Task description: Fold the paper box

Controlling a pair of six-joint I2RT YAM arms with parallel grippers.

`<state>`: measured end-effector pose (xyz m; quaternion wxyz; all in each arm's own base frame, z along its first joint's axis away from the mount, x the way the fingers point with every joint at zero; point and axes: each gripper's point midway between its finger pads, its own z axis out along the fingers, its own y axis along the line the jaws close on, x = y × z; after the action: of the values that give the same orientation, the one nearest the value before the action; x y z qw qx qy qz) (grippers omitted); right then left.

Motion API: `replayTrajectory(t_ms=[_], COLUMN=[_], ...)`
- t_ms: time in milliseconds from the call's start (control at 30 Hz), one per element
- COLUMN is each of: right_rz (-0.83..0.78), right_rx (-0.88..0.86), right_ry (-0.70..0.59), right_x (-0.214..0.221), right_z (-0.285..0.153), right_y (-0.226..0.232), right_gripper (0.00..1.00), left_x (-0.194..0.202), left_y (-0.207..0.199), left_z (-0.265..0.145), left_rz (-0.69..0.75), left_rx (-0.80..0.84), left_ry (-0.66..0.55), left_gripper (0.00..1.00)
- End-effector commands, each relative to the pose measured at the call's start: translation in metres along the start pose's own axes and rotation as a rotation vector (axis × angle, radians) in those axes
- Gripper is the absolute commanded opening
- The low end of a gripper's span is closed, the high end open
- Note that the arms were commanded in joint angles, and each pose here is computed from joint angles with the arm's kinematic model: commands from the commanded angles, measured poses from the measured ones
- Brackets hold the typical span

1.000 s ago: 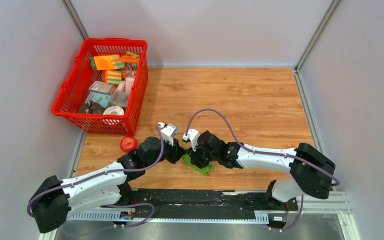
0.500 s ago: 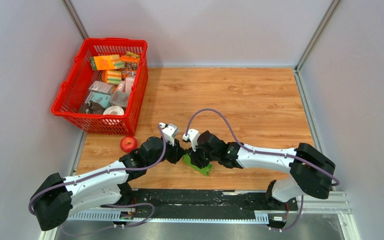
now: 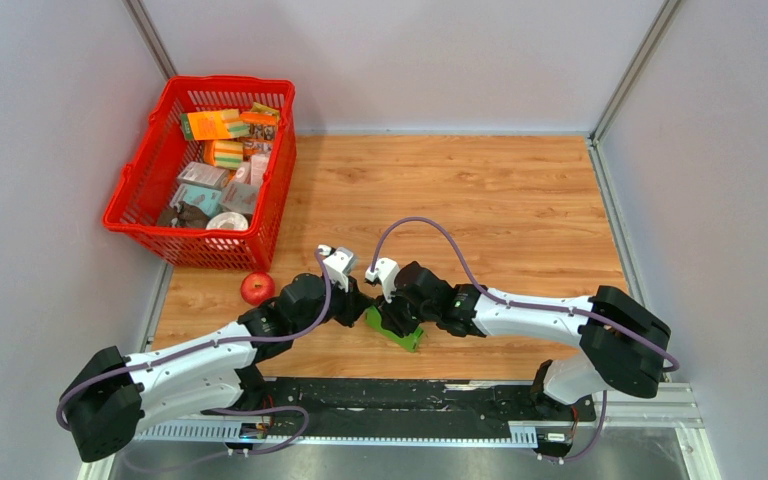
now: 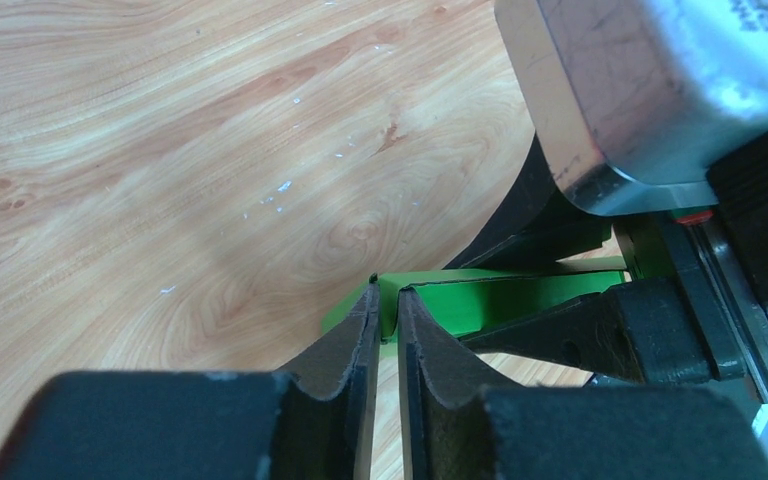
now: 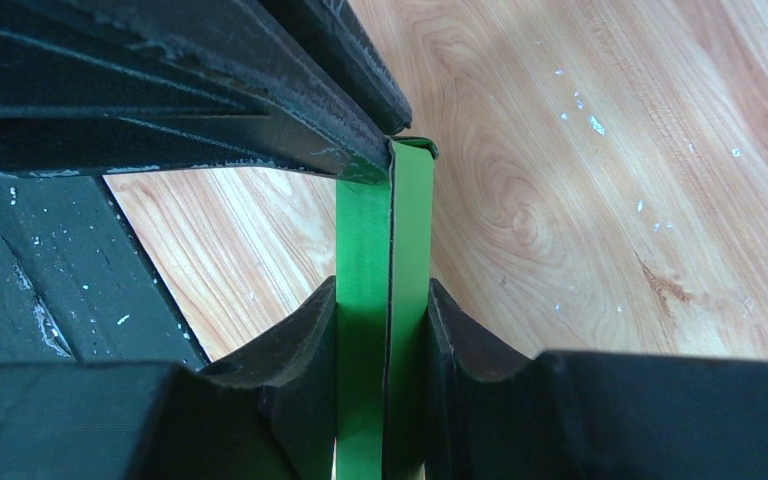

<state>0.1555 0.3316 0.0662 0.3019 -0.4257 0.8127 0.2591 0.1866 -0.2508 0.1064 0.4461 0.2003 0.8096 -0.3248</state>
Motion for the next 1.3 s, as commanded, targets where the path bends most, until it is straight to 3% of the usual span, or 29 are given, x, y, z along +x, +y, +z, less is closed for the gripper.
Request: replayTrajectory(t_ms=[0, 100, 267, 400, 500, 633, 867, 967, 1200, 1267], right_rz=[-0.012, -0.007, 0.044, 0.130, 0.215, 0.303, 0.481, 0.587, 0.639, 0.625], right_rx=[-0.025, -0.023, 0.012, 0.064, 0.146, 0.257, 0.253, 0.237, 0.200, 0.188], right_ry=[-0.050, -0.048, -0.052, -0.033, -0.011, 0.031, 0.037, 0.015, 0.058, 0.069], right_x=[-0.015, -0.015, -0.019, -0.023, -0.023, -0.011, 0.003, 0.000, 0.015, 0.018], right_z=[-0.002, -0.001, -0.003, -0.011, -0.024, -0.048, -0.087, -0.097, -0.100, -0.101], right_y=[0.006, 0.006, 0.002, -0.002, -0.011, -0.023, -0.012, -0.005, 0.004, 0.006], right_gripper=[0.28, 0.28, 0.37, 0.57, 0.63, 0.70, 0.73, 0.69, 0.30, 0.25], left_x=[-0.018, -0.015, -0.012, -0.002, 0.004, 0.007, 0.005, 0.005, 0.012, 0.012], left_y=[-0.005, 0.000, 0.002, 0.005, 0.007, 0.006, 0.001, -0.002, -0.003, -0.002], left_z=[0.003, 0.005, 0.002, 0.000, 0.000, -0.003, -0.004, -0.002, 0.002, 0.002], left_rz=[0.018, 0.040, 0.055, 0.061, 0.057, 0.045, 0.041, 0.038, 0.029, 0.027], left_rx=[0.009, -0.014, -0.013, -0.012, -0.015, -0.006, 0.008, 0.013, 0.015, 0.009], left_ry=[-0.048, -0.027, -0.041, -0.028, -0.019, -0.022, -0.030, -0.028, -0.009, -0.012], left_gripper=[0.12, 0.00, 0.00, 0.00, 0.00, 0.00, 0.00, 0.00, 0.00, 0.00])
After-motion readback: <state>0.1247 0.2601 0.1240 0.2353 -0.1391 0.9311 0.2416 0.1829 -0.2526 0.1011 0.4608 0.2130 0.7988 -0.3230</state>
